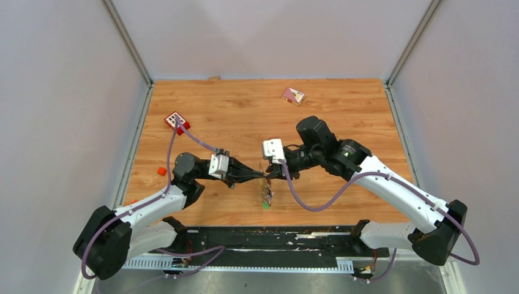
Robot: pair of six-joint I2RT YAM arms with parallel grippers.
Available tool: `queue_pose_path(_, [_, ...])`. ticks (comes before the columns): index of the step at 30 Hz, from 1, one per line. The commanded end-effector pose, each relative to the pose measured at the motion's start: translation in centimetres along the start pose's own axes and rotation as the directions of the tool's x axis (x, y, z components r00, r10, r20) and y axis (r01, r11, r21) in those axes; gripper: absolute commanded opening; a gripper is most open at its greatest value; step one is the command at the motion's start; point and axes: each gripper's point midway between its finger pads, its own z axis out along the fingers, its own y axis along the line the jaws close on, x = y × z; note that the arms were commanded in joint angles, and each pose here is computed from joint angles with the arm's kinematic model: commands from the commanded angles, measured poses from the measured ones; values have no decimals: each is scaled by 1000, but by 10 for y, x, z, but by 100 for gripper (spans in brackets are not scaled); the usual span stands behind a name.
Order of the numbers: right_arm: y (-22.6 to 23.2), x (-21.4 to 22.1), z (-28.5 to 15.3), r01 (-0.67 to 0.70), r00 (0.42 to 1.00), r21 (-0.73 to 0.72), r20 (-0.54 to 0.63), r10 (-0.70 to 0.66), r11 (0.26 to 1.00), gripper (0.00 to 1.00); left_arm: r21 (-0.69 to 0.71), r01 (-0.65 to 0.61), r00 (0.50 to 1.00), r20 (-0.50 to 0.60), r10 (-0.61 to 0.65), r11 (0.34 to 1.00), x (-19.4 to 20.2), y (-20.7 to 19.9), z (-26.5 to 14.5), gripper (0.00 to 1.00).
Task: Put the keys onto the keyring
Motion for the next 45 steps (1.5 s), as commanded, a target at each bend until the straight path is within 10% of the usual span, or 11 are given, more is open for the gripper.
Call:
queue_pose_path(1, [3,-6,2,11,999,-27,33,-10,1000,19,-12,-58,998,35,59,998,-14,3,1,0])
queue_pose_path(14, [-3,-10,-10,63,998,30,-8,-63,998,0,-81,-25,1000,-20,24,996,-1,19,0,0])
queue_pose_path(26, [-18,17,-5,27,967,86,-255,-4,996,0,-139,-29,988,-157,7,990,19,40,-2,41])
queue_pose_path(45, [-19,9,4,21,969,82,-248,0,996,0,-83,16,991,-133,-26,996,19,27,3,30])
